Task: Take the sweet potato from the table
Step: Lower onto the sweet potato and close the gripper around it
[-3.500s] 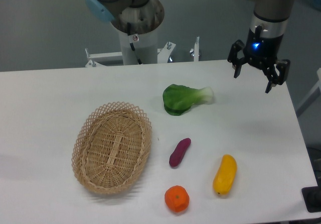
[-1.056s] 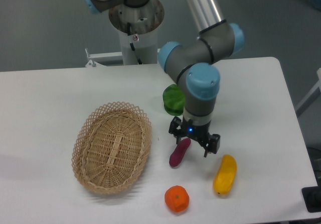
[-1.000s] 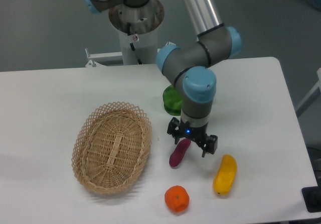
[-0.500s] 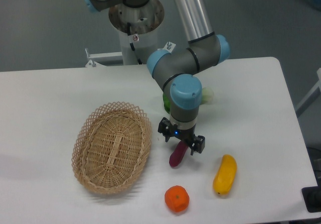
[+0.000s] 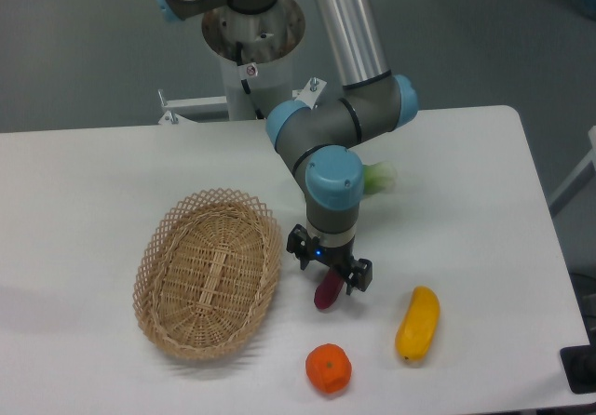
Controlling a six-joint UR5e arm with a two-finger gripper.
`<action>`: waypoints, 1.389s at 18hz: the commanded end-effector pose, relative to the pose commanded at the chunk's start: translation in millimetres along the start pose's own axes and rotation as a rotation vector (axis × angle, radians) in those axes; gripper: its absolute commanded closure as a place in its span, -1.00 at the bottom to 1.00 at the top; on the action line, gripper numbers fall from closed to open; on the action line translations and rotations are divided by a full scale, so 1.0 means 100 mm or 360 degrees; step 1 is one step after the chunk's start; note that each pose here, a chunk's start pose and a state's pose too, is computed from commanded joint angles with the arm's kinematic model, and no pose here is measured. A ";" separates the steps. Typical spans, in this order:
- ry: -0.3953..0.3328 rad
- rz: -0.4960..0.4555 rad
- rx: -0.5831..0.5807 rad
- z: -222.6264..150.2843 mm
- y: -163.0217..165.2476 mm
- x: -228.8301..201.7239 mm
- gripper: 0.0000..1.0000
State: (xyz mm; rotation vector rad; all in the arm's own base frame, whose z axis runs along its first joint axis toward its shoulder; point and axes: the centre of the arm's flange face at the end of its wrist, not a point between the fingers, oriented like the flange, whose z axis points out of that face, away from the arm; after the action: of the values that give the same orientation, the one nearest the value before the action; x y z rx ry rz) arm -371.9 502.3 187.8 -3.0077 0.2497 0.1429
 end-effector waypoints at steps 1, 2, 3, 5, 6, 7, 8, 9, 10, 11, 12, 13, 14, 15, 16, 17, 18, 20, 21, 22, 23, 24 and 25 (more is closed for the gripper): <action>0.0000 0.0002 0.0000 0.00 0.00 0.00 -0.45; -0.0001 0.0007 -0.0002 0.01 0.00 -0.01 -0.30; -0.0003 0.0010 -0.0001 0.00 0.00 -0.01 -0.18; -0.0011 0.0017 -0.0005 -0.01 -0.01 -0.02 0.03; -0.0013 0.0017 -0.0003 -0.02 -0.01 -0.03 0.13; -0.0018 0.0020 -0.0001 -0.03 -0.02 -0.04 0.22; -0.0022 0.0020 0.0002 -0.04 -0.02 -0.05 0.30; -0.0026 0.0020 0.0004 -0.05 -0.03 -0.06 0.33; -0.0037 0.0023 0.0014 -0.09 -0.04 -0.08 0.34; -0.0052 0.0027 0.0023 -0.14 -0.07 -0.11 0.35; -0.0063 0.0022 0.0029 -0.18 -0.07 -0.13 0.35; -0.0075 0.0025 0.0036 -0.21 -0.08 -0.15 0.35; -0.0091 0.0024 0.0048 -0.29 -0.10 -0.19 0.35; -0.0109 0.0030 0.0060 -0.36 -0.11 -0.23 0.35; -0.0130 0.0048 0.0074 -0.47 -0.13 -0.27 0.35; -0.0158 0.0069 0.0088 -0.59 -0.15 -0.32 0.35; -0.0181 0.0077 0.0098 -0.70 -0.18 -0.35 0.35; -0.0260 0.0074 0.0131 -0.98 -0.25 -0.43 0.34; -0.0279 0.0077 0.0142 -1.13 -0.27 -0.45 0.34; -0.0283 0.0080 0.0146 -1.28 -0.29 -0.48 0.34; -0.0279 0.0081 0.0147 -1.44 -0.30 -0.52 0.34; -0.0262 0.0076 0.0138 -1.61 -0.30 -0.56 0.34; -0.0235 0.0068 0.0124 -1.75 -0.27 -0.61 0.34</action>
State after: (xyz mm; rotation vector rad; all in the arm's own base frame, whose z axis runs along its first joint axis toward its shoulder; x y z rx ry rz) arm -412.8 516.6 370.2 -2.8981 0.2973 0.3491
